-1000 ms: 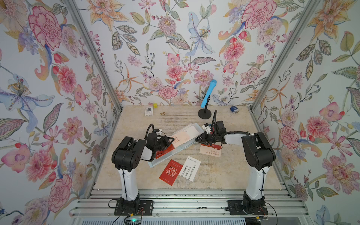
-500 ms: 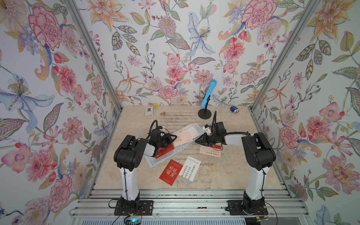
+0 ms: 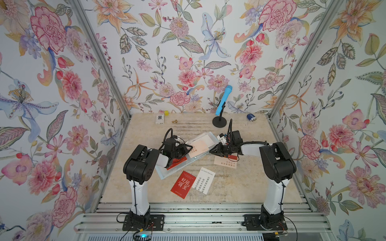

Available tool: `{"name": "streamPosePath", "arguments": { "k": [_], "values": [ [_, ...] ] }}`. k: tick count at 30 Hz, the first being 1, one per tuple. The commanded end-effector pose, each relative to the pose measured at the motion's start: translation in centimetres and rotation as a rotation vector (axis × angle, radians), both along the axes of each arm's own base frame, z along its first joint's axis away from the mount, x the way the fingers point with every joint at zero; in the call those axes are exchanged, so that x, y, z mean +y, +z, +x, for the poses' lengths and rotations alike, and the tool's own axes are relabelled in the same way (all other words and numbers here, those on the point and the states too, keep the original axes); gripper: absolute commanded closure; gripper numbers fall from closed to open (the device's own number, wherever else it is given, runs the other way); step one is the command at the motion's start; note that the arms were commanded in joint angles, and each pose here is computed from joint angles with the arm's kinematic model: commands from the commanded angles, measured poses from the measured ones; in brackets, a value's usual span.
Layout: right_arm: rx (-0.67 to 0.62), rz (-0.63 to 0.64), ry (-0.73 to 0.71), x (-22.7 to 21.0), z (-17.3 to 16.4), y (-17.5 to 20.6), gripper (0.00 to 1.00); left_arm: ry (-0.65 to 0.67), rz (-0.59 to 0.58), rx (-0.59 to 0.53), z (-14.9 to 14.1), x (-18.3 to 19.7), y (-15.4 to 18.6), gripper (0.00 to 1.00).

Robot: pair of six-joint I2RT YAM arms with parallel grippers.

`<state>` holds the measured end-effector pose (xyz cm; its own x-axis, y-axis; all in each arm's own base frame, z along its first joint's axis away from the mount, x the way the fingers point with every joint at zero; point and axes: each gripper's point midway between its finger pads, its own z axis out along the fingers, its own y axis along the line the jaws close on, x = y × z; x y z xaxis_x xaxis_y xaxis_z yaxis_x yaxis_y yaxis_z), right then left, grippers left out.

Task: Place the photos into the photo albums
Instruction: Insert the photo into the photo album.

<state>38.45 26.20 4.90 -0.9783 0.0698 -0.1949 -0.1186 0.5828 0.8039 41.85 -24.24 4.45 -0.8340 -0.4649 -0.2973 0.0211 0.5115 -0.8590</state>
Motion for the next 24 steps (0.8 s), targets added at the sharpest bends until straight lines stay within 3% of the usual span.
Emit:
{"name": "streamPosePath", "arguments": {
  "k": [1,6,13,24],
  "values": [
    [-0.019,0.005,0.028,0.3,-0.7,0.8,0.75,-0.009,-0.009,-0.029,-0.2,-1.0,1.6,0.64],
    [-0.018,0.001,0.029,0.1,-0.9,0.6,0.76,-0.019,-0.002,-0.029,-0.3,-1.4,1.8,0.62],
    [-0.017,-0.004,0.03,0.0,-1.1,0.5,0.76,-0.042,0.07,-0.019,-0.6,-1.1,1.3,0.49],
    [-0.03,-0.029,0.039,0.3,-1.4,0.9,0.76,-0.103,0.439,-0.009,-0.9,2.0,0.7,0.43]
  ]
}}
